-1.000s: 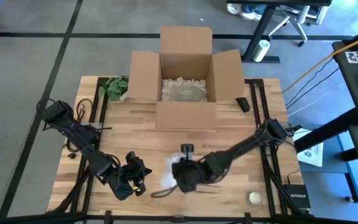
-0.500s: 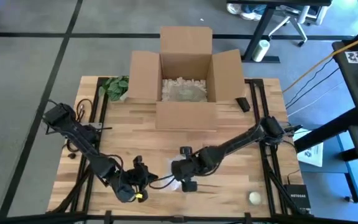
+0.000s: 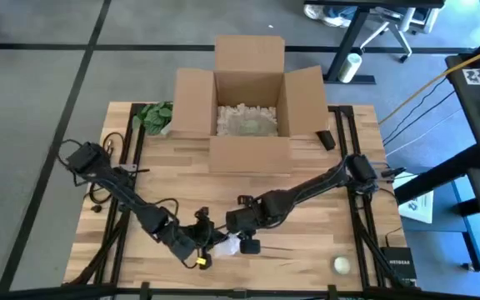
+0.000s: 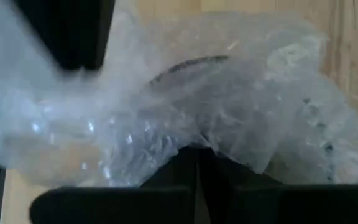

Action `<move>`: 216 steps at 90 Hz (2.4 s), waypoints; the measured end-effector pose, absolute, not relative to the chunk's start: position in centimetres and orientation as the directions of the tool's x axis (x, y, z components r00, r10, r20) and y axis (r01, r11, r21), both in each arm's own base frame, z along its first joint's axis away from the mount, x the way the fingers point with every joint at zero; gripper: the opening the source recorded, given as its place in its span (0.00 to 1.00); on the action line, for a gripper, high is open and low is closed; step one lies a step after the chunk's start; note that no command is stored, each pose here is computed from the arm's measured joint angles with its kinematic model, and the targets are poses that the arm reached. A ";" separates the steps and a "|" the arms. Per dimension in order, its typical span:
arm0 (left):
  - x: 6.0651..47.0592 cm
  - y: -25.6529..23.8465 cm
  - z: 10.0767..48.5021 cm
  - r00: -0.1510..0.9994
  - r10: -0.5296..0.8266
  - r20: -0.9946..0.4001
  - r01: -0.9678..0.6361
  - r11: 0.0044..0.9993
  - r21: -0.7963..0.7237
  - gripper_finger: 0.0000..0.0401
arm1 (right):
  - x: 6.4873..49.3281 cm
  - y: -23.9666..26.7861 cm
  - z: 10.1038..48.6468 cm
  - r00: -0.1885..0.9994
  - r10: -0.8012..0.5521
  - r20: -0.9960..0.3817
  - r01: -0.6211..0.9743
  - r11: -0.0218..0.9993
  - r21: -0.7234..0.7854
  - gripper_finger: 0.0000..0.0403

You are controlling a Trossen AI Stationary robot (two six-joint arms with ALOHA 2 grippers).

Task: Wrap mug
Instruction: Wrap the white and blue mug with the bubble wrap

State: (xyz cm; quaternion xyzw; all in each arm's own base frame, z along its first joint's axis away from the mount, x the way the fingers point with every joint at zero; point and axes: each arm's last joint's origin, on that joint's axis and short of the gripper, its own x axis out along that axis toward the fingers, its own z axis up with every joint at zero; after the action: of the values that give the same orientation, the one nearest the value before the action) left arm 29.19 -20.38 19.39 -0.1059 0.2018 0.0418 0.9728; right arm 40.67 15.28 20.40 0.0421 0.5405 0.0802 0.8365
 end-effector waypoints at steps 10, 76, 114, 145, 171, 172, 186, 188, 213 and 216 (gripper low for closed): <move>30.2 -19.9 18.7 0.919 0.058 -0.389 -0.139 0.973 -0.185 0.00 | 40.7 15.4 20.4 0.405 0.192 -0.894 -0.095 0.981 0.168 0.00; 31.3 -17.8 17.9 0.888 0.091 -0.451 -0.212 0.951 -0.224 0.00 | 39.7 17.0 28.1 0.442 0.098 -0.892 -0.068 0.995 0.075 0.00; 31.4 -17.8 17.9 0.893 0.087 -0.441 -0.207 0.951 -0.231 0.00 | 40.7 18.7 29.0 0.517 0.207 -0.831 -0.134 0.978 0.160 0.00; 30.9 -18.5 18.3 0.909 0.095 -0.406 -0.182 0.966 -0.181 0.00 | 40.9 18.1 25.3 0.373 0.064 -0.925 -0.046 0.998 0.051 0.00; 27.8 -21.0 21.7 0.944 0.058 -0.326 -0.128 0.972 -0.196 0.00 | 41.9 16.6 24.0 0.333 0.057 -0.941 -0.016 0.998 0.055 0.00; 27.7 -21.2 21.7 0.943 0.056 -0.328 -0.126 0.973 -0.195 0.00 | 41.9 16.4 23.9 0.329 0.057 -0.943 -0.014 0.998 0.056 0.00; 25.8 -22.7 21.6 0.940 0.072 -0.332 -0.142 0.972 -0.190 0.00 | 42.6 16.1 22.6 0.296 0.098 -0.950 -0.016 0.995 0.098 0.00; 25.6 -22.9 21.5 0.939 0.072 -0.337 -0.143 0.971 -0.191 0.00 | 42.7 16.1 22.5 0.292 0.106 -0.950 -0.018 0.994 0.105 0.00; 23.9 -23.4 19.8 0.889 0.105 -0.447 -0.233 0.942 -0.243 0.00 | 43.8 16.5 20.0 0.242 0.211 -0.947 -0.062 0.977 0.202 0.00; 23.9 -23.4 19.5 0.882 0.112 -0.458 -0.244 0.939 -0.241 0.00 | 44.0 16.5 19.6 0.237 0.239 -0.942 -0.069 0.971 0.229 0.00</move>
State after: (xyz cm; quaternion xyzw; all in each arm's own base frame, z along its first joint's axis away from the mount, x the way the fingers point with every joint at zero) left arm 23.85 -23.35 19.55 -0.1475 0.2244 0.0928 0.9588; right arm 44.03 16.53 19.64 0.0698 0.6097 0.0985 0.7834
